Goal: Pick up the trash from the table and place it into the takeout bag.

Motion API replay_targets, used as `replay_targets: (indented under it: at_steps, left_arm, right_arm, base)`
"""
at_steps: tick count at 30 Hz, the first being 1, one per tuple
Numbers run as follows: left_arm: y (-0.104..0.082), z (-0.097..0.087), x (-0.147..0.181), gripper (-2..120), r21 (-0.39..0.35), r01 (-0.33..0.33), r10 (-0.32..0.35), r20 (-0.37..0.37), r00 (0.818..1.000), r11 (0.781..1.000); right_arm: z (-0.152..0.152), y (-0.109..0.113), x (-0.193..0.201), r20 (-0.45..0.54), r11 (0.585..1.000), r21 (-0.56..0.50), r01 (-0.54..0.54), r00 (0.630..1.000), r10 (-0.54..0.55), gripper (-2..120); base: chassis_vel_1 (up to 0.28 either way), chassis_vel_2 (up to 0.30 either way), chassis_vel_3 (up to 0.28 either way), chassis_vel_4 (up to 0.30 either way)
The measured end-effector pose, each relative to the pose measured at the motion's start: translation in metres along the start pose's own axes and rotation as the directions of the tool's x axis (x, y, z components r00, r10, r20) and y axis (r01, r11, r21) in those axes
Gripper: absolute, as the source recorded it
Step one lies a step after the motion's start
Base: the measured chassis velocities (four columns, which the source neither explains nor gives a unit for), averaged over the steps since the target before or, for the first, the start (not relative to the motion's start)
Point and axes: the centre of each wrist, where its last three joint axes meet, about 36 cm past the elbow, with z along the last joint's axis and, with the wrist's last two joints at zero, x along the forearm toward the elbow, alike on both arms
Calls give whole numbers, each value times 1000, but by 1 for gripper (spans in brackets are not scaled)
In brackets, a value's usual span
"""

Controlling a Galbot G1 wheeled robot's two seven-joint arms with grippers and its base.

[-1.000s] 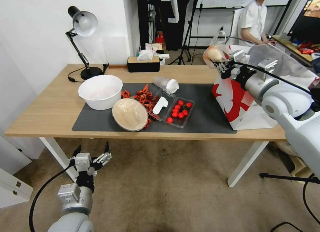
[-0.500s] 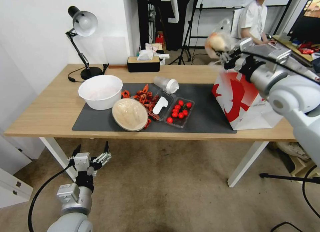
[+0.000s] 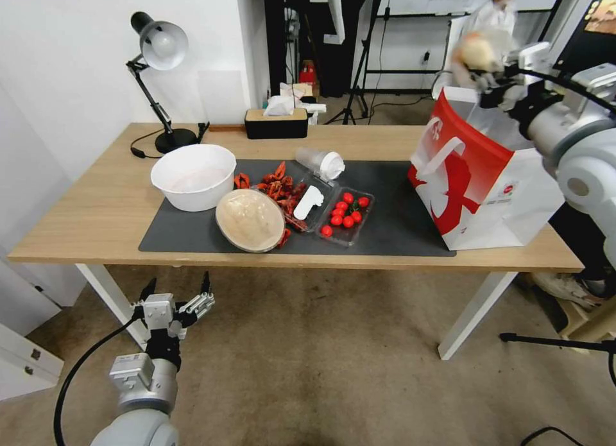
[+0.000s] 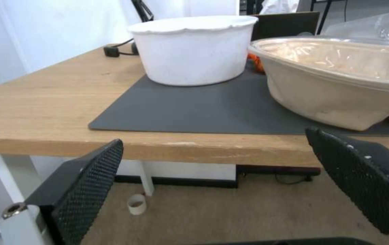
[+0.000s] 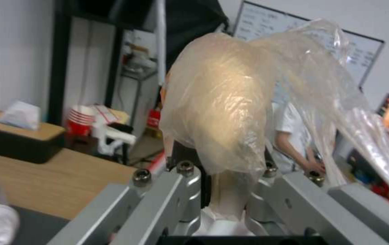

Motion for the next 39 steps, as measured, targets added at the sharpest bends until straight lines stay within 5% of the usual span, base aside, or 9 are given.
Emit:
replay_targets:
  at_steps: [8,27,39]
  left_arm:
    - [2,-2,0,100,-5,-4,4,5,1000,1000]
    - [2,-2,-3,100,-11,-14,14,4,1000,1000]
    - [3,-2,-3,100,-15,-15,16,4,1000,1000]
  right_arm:
    - [11,-4,-6,-80,998,-37,-44,996,41,18]
    - [19,-6,-10,-152,995,-57,-81,986,72,93]
    - [22,0,-9,-159,996,-64,-69,986,58,100]
  base:
    - [0,0,0,0]
    - [0,0,0,0]
    - [0,0,0,0]
